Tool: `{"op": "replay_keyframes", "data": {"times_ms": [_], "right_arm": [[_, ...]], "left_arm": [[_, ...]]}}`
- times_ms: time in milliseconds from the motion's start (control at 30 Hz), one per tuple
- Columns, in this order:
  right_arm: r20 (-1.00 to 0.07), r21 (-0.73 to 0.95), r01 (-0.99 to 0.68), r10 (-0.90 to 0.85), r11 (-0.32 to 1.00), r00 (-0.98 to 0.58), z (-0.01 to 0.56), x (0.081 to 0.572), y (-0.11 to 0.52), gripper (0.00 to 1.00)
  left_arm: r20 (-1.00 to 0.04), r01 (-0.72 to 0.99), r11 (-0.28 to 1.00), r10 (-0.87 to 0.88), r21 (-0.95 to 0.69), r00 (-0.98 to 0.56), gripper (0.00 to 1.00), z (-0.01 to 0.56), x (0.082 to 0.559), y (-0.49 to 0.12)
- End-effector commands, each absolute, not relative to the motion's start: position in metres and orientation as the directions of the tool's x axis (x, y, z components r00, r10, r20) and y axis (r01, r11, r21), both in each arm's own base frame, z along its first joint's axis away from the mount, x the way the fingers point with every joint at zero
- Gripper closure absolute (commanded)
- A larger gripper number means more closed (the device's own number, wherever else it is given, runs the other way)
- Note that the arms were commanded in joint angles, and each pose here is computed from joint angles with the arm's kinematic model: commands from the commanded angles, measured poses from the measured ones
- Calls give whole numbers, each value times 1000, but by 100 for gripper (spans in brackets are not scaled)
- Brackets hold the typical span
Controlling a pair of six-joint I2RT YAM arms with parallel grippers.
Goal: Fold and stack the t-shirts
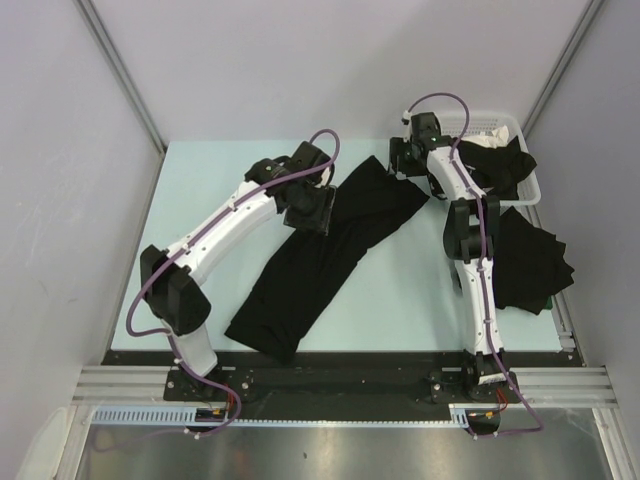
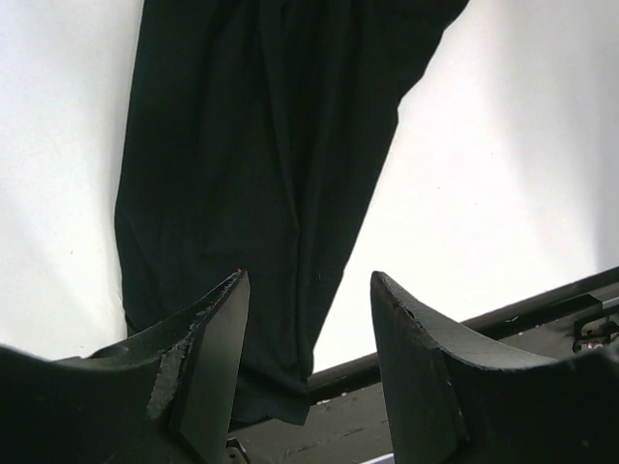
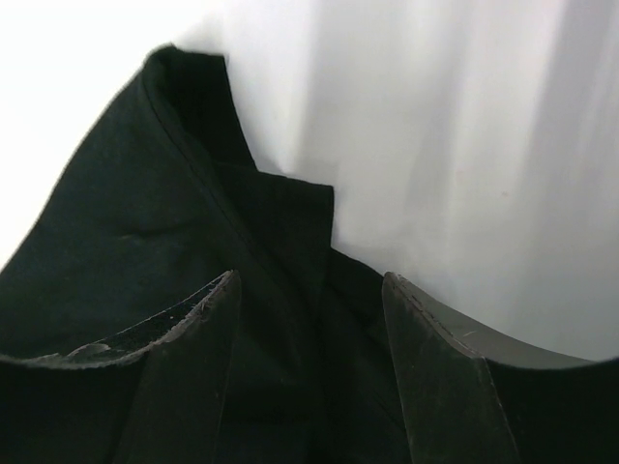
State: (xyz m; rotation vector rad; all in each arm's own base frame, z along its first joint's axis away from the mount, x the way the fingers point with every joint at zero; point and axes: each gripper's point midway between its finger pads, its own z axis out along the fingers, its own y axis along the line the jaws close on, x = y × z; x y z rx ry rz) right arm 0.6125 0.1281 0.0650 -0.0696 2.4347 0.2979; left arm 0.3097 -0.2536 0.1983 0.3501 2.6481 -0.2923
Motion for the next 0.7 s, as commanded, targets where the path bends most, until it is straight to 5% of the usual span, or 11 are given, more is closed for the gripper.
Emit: {"op": "replay_keyframes", "data": {"times_ms": [0, 667], "right_arm": [[-656, 221, -161, 25, 962, -755, 73, 618, 141, 35], [-598, 255, -147, 37, 956, -800, 38, 609, 155, 40]], "left_arm": [[-475, 286, 944, 178, -166, -862, 41, 208, 318, -257], [-475, 282, 944, 171, -172, -863, 41, 214, 326, -257]]}}
